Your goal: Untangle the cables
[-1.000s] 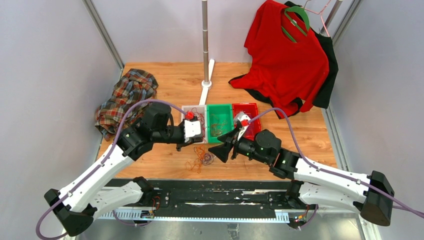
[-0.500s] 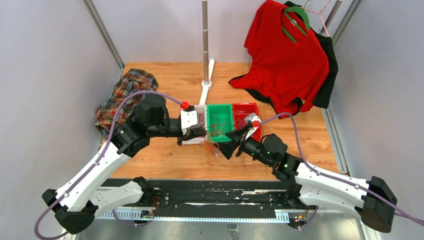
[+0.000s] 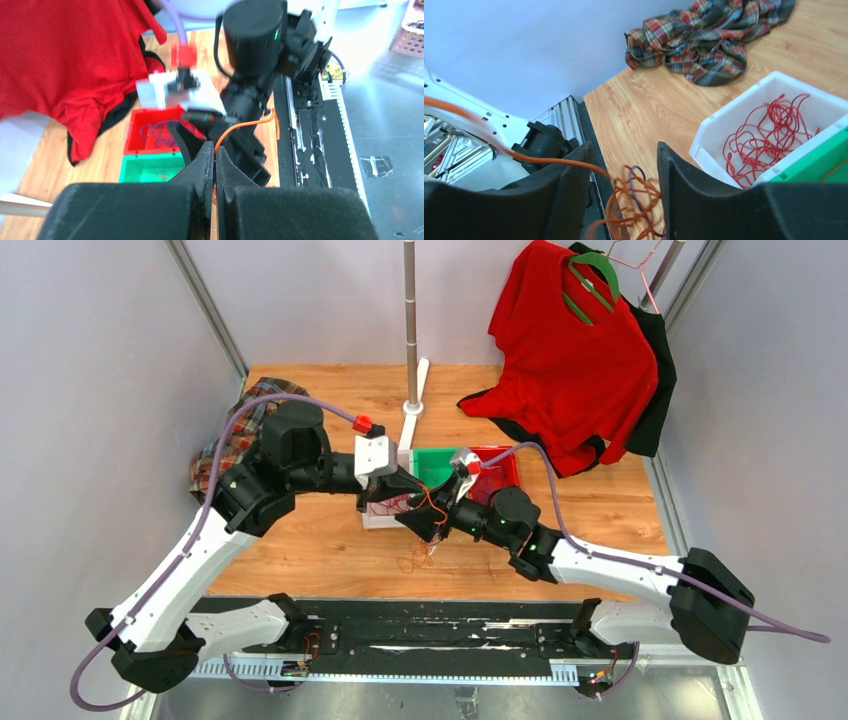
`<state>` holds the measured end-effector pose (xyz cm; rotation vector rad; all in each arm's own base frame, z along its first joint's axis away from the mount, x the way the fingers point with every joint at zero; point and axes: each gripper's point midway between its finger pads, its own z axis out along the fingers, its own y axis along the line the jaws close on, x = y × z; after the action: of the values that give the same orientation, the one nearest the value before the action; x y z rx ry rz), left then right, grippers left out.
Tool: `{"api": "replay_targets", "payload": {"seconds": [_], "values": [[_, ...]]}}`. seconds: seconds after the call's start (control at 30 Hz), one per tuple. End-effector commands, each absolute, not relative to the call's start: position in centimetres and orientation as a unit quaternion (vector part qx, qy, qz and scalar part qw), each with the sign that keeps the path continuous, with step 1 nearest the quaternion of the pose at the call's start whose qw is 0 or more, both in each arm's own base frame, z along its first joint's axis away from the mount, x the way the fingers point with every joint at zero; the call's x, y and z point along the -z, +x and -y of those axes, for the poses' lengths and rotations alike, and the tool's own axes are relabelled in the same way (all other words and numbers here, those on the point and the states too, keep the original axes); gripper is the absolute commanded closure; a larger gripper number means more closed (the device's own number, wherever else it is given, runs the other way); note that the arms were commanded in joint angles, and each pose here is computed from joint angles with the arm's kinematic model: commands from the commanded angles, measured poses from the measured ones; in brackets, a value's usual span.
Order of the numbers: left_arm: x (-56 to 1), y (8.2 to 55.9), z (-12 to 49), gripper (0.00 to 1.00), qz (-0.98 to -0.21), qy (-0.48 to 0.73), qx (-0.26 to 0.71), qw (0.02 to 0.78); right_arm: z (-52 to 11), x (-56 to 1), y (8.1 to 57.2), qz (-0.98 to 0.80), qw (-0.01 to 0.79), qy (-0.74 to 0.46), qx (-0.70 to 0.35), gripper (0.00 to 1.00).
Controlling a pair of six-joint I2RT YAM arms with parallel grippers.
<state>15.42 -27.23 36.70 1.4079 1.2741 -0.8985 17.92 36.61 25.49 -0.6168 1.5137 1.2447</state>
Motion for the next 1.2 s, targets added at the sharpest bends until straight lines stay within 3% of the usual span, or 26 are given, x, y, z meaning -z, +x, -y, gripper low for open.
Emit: {"api": "replay_targets", "payload": {"seconds": [0.0,0.1,0.67,0.93,1.17], "values": [[-42.1,13.7,27.4,1.0,-0.473,0.585,0.397,0.526,-37.2,-24.7,18.7,-0.635,0.514,-0.237,-0.526,0.54],[-45.5,13.4,27.2,1.0,-0.446,0.582,0.392,0.555,-36.7,-21.7,19.1,-0.665,0.499,-0.21,-0.514,0.61],[-61.0,14.3,25.0,1.0,-0.329,0.514,0.308,0.73,-33.2,-10.6,16.9,-0.774,0.409,-0.176,-0.45,0.69],[-69.1,14.4,22.3,1.0,-0.245,0.446,0.23,0.829,-32.5,-8.9,16.5,-0.793,0.394,-0.168,-0.433,0.56],[-73.2,12.9,21.0,1.0,-0.156,0.452,0.153,0.865,-32.1,-7.5,16.3,-0.813,0.375,-0.168,-0.412,0.53]]}}
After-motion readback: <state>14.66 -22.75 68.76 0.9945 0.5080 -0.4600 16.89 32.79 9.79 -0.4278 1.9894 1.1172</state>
